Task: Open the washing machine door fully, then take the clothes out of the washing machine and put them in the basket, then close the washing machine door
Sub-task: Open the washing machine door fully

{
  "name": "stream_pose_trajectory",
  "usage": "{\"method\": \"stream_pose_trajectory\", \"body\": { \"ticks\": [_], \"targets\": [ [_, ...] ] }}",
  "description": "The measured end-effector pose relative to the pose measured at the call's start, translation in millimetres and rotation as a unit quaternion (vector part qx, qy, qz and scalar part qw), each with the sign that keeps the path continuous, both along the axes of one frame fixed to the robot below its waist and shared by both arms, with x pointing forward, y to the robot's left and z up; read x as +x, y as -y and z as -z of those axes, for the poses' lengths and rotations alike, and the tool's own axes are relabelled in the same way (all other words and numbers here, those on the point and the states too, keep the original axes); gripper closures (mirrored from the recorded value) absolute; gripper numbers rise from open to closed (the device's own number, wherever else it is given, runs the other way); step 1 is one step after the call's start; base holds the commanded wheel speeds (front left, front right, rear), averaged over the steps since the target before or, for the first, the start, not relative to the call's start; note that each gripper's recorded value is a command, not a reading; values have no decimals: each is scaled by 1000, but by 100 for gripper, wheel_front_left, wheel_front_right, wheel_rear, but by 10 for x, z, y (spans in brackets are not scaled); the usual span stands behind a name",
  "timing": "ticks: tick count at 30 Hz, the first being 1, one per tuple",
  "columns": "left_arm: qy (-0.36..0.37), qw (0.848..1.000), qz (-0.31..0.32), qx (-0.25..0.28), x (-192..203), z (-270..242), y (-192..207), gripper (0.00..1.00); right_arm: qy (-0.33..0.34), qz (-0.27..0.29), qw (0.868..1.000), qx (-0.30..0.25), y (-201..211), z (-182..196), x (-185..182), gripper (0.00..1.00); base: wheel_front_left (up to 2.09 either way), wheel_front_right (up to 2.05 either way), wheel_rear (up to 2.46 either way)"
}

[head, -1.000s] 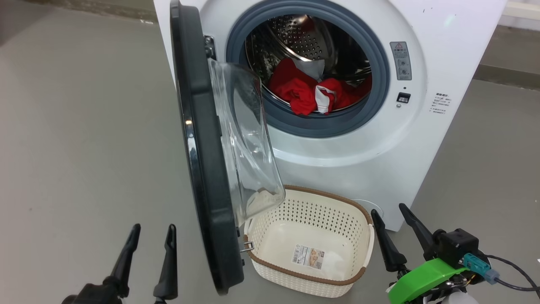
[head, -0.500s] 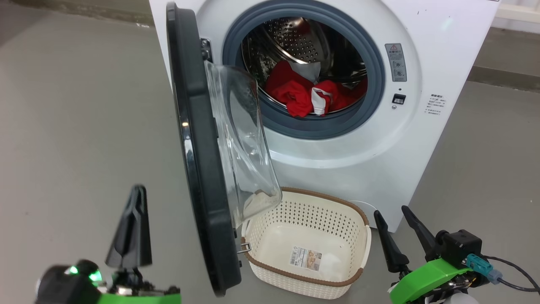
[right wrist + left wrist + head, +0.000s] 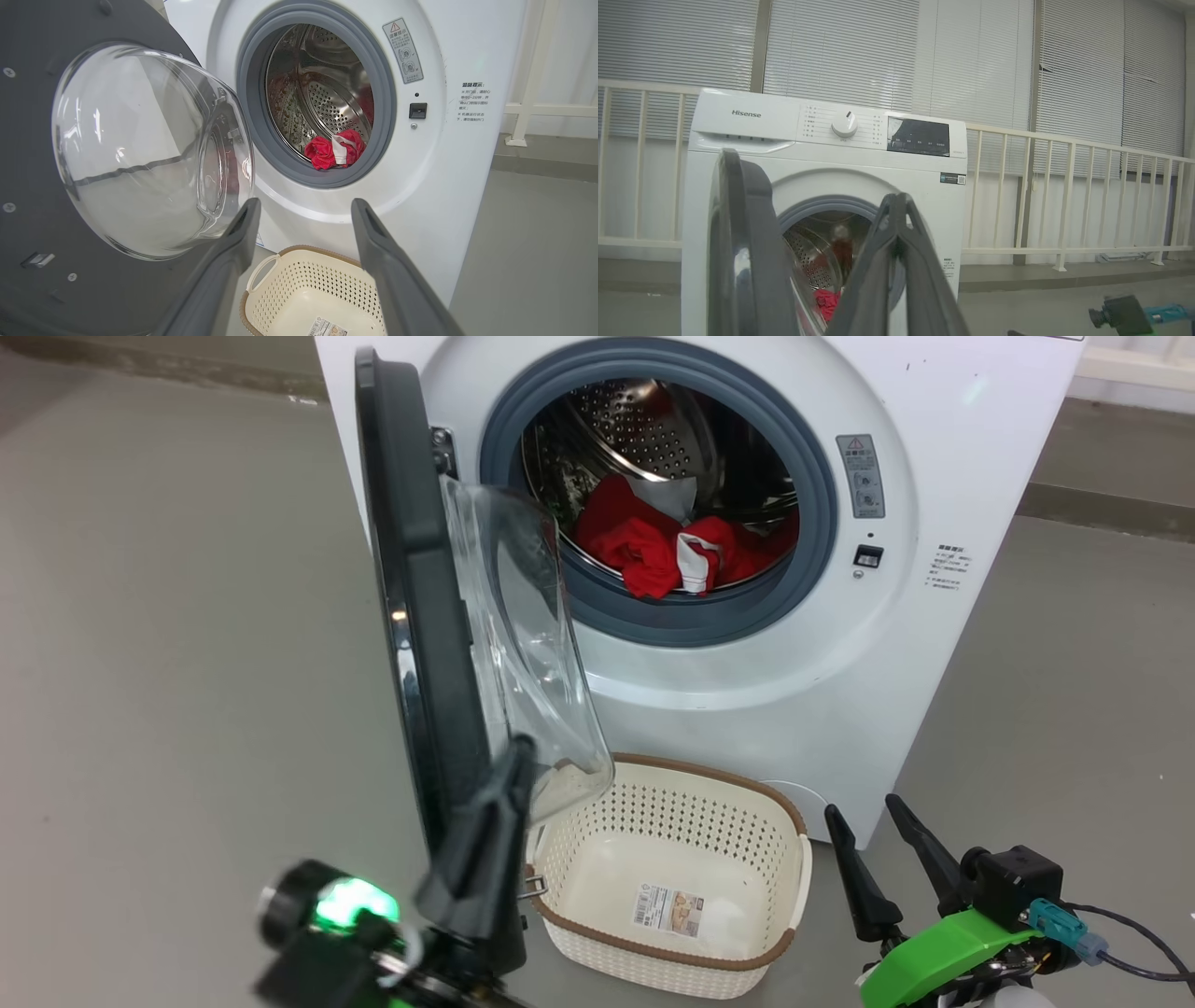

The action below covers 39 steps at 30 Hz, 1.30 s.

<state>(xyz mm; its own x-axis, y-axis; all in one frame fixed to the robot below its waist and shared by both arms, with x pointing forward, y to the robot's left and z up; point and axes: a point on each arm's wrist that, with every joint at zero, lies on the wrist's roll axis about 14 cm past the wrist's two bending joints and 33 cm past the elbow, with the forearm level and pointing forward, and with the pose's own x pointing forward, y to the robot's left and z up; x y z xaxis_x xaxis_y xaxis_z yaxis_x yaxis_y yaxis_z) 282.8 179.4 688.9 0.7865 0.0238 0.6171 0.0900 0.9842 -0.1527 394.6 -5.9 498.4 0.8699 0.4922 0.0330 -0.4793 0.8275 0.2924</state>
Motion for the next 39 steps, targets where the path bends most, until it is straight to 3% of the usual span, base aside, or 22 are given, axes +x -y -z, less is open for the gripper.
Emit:
{"method": "stream_pose_trajectory", "body": {
  "ticks": [6,12,32,39],
  "targets": [
    [-104,992,70,-15,251,581,361,100,-4,8,1000,0,59,26,4,0,0,0,0],
    [-200,976,84,-14,405,1116,461,100,-7,17,1000,0,119,51,13,0,0,0,0],
    [-236,971,-8,-28,464,1361,-91,100,-14,22,1000,4,139,79,47,0,0,0,0],
    [-236,968,-78,-41,362,1368,-556,100,-16,19,1000,4,112,89,48,0,0,0,0]
  ]
}}
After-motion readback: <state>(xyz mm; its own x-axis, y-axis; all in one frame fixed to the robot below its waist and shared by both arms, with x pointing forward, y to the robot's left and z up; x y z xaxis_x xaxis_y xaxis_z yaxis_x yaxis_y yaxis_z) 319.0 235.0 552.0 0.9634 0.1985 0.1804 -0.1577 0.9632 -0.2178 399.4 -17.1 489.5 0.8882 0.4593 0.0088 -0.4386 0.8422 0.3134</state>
